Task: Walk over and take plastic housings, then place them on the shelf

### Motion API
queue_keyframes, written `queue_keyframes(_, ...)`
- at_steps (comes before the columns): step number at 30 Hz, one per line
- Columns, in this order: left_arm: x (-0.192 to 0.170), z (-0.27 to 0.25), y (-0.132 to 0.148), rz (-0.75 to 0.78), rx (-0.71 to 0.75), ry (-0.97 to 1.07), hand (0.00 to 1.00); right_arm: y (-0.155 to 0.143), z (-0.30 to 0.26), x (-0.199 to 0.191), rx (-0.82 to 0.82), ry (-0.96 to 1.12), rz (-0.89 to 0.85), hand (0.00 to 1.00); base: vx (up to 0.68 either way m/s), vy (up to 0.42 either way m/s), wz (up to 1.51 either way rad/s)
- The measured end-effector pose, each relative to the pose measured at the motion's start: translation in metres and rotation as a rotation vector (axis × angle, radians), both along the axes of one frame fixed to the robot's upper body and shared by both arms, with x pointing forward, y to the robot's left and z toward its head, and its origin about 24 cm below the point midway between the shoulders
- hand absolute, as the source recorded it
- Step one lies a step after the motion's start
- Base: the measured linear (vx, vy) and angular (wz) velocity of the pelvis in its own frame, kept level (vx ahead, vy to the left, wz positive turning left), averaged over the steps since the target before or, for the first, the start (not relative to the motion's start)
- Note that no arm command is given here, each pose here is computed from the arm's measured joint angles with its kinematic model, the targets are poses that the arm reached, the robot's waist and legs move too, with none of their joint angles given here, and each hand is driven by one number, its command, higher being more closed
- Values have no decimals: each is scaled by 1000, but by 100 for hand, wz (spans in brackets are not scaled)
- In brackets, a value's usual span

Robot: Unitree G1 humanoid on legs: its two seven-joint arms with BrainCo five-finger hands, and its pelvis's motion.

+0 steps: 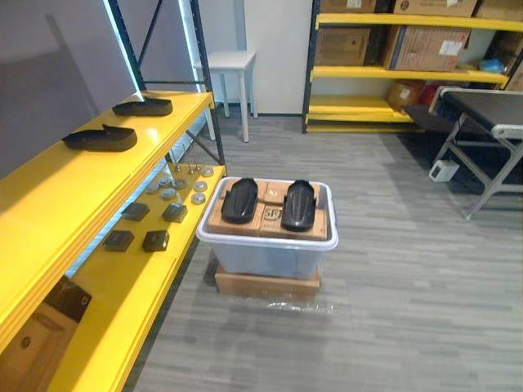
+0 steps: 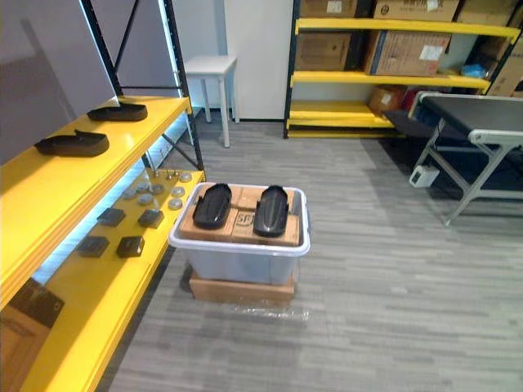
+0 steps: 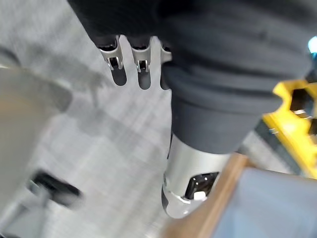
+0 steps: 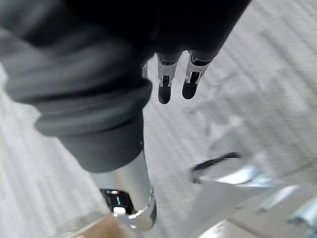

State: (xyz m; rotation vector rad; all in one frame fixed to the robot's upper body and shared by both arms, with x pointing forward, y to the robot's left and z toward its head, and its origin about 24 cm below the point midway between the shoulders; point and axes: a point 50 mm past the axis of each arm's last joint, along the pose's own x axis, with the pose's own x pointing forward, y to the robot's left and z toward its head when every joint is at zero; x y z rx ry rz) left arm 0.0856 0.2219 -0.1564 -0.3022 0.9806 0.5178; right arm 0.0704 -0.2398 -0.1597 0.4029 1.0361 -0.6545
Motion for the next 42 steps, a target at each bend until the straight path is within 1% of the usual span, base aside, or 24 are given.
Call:
queue_keyframes(2,-13,-2,1,27,-9,29,0,-3,0,-1,-8,6,-3,0,395,-43,-27)
queue_keyframes(4,-25,-4,2,55,-17,50,0,-7,4,12,-15,-27,-30,0,453,64,-49)
queue_keyframes(5,-34,-6,0,61,-25,73,0,-10,5,17,-17,-46,-54,0,439,118,-47)
queue_keyframes(7,-46,-9,-6,53,-37,107,0,-11,7,21,-29,-52,-39,0,524,219,-43)
queue_keyframes(10,-37,-8,-2,3,-20,107,0,-2,7,32,-25,-61,39,0,541,202,3)
queue_keyframes(12,-32,-6,3,-26,-3,102,0,5,11,49,-38,-97,108,0,398,158,-21)
queue_keyframes(14,-15,-1,14,-88,42,71,0,5,30,76,-142,-199,224,0,399,99,9)
queue_keyframes(15,-7,1,15,-96,49,53,0,3,37,84,-181,-236,244,0,311,-9,20)
queue_keyframes(17,22,11,22,-96,91,-34,0,-4,66,105,-328,-353,287,0,315,-88,23)
queue_keyframes(18,26,14,24,-93,105,-54,0,-4,72,108,-367,-371,301,0,334,-154,53)
queue_keyframes(19,33,17,25,-93,123,-83,0,-9,84,111,-455,-391,323,0,278,-140,42)
queue_keyframes(20,33,15,19,-87,114,-82,0,-13,89,113,-514,-382,347,0,329,-161,29)
queue_keyframes(22,31,13,5,-76,104,-89,0,-11,115,132,-715,-425,433,0,263,-128,-18)
queue_keyframes(23,34,14,1,-86,101,-93,0,-10,124,137,-757,-450,440,0,157,-111,-6)
queue_keyframes(24,43,15,-10,-121,87,-120,0,-10,147,151,-853,-520,427,0,73,-78,9)
queue_keyframes(25,47,16,-15,-133,79,-131,0,-10,155,155,-890,-544,416,0,26,-36,20)
queue_keyframes(27,54,16,-28,-171,59,-147,0,-9,193,176,-998,-669,353,0,-29,18,20)
queue_keyframes(30,63,21,-25,-190,91,-168,0,-3,224,201,-1049,-782,288,0,-78,37,15)
queue_keyframes(31,66,22,-23,-187,104,-171,0,5,244,220,-1061,-853,255,0,-118,48,7)
queue_keyframes(33,73,25,-23,-183,111,-194,0,9,264,239,-1071,-907,231,0,-123,46,12)
queue_keyframes(35,89,33,-24,-213,131,-239,0,5,297,271,-1098,-934,190,0,-138,44,19)
queue_keyframes(37,94,36,-24,-220,137,-253,0,-3,317,287,-1112,-927,163,0,-116,55,18)
queue_keyframes(39,98,37,-24,-224,144,-257,0,-10,331,298,-1124,-913,157,0,-70,47,12)
queue_keyframes(42,102,37,-24,-223,138,-253,0,-18,337,310,-1083,-857,143,0,-77,49,1)
